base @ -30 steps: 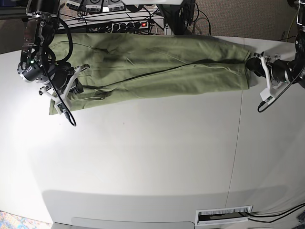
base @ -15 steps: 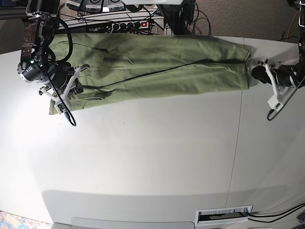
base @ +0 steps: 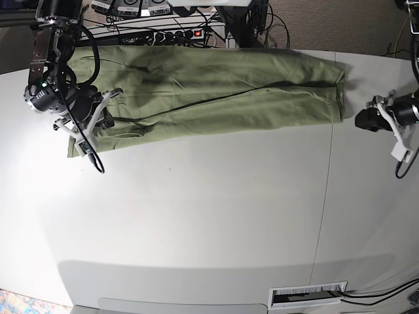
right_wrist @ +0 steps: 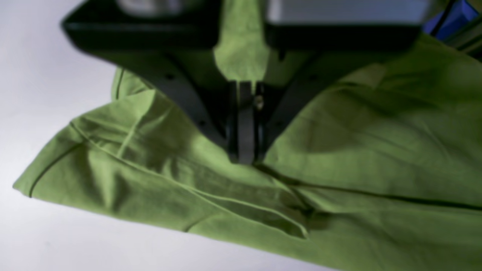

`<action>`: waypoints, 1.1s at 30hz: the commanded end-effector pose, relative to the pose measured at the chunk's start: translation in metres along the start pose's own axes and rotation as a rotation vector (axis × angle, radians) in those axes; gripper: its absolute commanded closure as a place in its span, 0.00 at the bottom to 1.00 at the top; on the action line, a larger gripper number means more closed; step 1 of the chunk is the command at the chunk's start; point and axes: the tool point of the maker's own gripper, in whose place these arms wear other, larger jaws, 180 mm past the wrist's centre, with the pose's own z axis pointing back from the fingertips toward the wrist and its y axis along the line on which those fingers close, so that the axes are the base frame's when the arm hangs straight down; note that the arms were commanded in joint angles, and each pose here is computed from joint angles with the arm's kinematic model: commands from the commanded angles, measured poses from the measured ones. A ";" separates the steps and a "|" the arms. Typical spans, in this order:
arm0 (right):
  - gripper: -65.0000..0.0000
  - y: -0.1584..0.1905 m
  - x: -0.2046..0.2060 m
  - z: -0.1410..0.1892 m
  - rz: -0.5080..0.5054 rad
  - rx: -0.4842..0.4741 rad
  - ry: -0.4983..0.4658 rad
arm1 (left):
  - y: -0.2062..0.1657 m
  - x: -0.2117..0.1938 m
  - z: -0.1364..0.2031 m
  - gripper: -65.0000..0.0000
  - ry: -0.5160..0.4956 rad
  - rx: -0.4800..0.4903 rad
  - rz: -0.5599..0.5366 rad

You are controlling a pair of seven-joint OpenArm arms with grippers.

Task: Fold the T-shirt properly
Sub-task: 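Lower the left gripper and grasp the folded shirt end again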

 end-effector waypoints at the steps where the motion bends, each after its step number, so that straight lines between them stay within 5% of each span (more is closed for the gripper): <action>1: 1.00 -0.007 0.009 0.006 0.020 -0.023 -0.031 | -0.002 0.012 0.005 0.71 -0.046 -0.005 -0.010; 16: 1.00 -0.005 -0.004 0.005 0.019 -0.026 0.005 | -0.006 -0.034 -0.010 0.71 0.029 -0.002 0.043; 33: 1.00 -0.005 -0.004 0.005 0.018 -0.026 0.004 | -0.023 -0.049 -0.029 0.71 -0.002 -0.048 0.102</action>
